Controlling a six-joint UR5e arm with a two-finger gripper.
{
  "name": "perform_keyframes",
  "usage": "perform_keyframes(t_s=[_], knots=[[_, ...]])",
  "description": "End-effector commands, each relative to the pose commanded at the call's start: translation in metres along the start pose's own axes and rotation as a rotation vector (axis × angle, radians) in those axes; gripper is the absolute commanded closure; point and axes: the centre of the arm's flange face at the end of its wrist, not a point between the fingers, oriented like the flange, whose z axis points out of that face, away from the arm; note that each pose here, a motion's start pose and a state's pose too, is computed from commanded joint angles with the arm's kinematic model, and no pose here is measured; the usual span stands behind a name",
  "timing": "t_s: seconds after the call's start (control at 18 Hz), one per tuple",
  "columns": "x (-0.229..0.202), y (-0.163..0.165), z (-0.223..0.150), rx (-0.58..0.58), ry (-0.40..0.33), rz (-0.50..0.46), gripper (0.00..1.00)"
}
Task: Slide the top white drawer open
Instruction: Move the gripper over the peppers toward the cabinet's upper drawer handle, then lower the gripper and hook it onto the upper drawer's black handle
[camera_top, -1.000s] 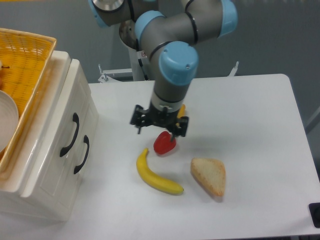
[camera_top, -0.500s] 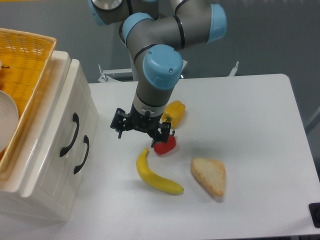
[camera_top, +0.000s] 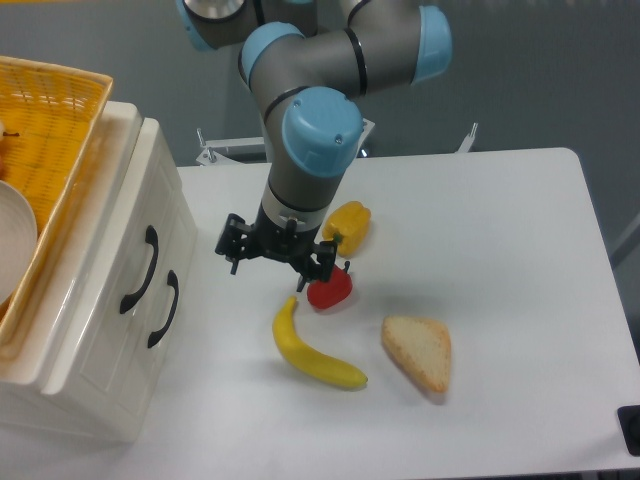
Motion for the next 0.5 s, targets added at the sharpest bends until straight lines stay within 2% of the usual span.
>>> perform_keyframes(t_s=[0.11,0.28,0.5], knots=[[0.02,-0.004,-0.001,0.005,0.018,-0.016,0.0],[0.021,-0.006,0.004,-0.022,0.035,-0.057,0.0],[0.04,-0.01,0.005,0.011,0.141,-0.079,0.0]])
